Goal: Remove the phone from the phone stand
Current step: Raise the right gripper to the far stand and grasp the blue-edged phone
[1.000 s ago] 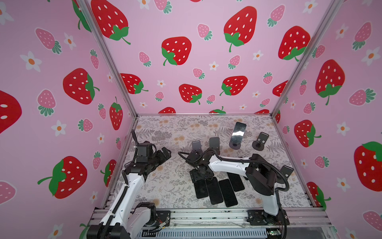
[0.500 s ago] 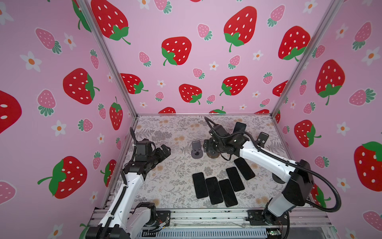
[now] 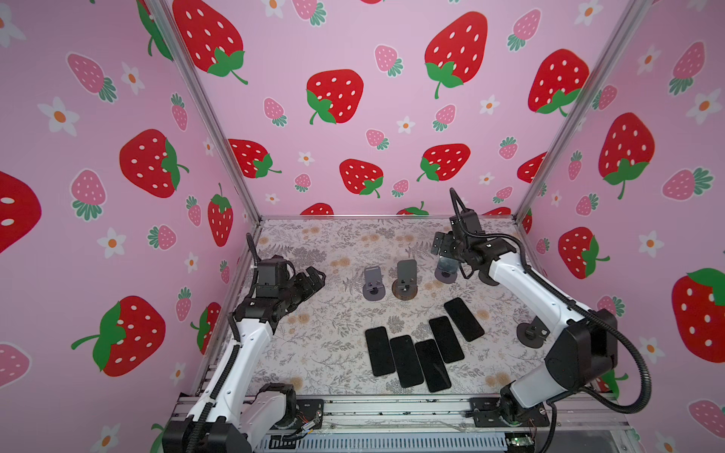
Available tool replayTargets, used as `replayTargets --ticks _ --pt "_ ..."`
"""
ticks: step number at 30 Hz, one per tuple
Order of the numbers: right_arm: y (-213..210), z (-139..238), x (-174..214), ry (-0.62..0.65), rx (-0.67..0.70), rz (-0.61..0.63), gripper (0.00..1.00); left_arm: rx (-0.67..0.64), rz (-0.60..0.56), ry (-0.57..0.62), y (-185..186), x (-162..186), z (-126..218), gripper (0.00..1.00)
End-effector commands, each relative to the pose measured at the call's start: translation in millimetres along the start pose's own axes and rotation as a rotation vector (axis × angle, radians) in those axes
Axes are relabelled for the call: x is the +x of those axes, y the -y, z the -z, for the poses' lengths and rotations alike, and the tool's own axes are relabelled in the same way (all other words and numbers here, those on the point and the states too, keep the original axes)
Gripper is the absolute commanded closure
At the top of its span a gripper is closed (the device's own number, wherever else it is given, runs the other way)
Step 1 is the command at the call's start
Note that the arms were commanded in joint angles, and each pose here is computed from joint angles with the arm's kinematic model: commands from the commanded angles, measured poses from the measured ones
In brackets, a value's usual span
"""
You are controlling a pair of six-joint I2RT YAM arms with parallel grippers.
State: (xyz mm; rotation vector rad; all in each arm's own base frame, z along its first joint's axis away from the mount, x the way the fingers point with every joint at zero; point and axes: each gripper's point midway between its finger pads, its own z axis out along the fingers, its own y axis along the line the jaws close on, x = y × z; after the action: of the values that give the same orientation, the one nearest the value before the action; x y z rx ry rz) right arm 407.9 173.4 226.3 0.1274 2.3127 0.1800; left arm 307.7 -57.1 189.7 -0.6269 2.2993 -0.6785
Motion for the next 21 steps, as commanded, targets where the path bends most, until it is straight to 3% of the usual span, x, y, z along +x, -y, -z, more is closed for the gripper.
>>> replayTargets --ticks 1,13,21 --pt "15.1 -6.4 -16.3 0.065 0.069 0.025 0.0 -0.004 -0.047 0.031 6.4 -7.5 12.9 0.03" --pt "47.6 -44.6 -23.5 0.027 0.22 -0.03 0.0 -0.073 -0.073 0.129 -6.5 -14.8 31.6 0.01" --pt "45.0 -73.2 -21.2 -0.018 0.203 -0.063 0.0 -0.077 -0.095 0.112 -10.5 -7.1 33.5 0.01"
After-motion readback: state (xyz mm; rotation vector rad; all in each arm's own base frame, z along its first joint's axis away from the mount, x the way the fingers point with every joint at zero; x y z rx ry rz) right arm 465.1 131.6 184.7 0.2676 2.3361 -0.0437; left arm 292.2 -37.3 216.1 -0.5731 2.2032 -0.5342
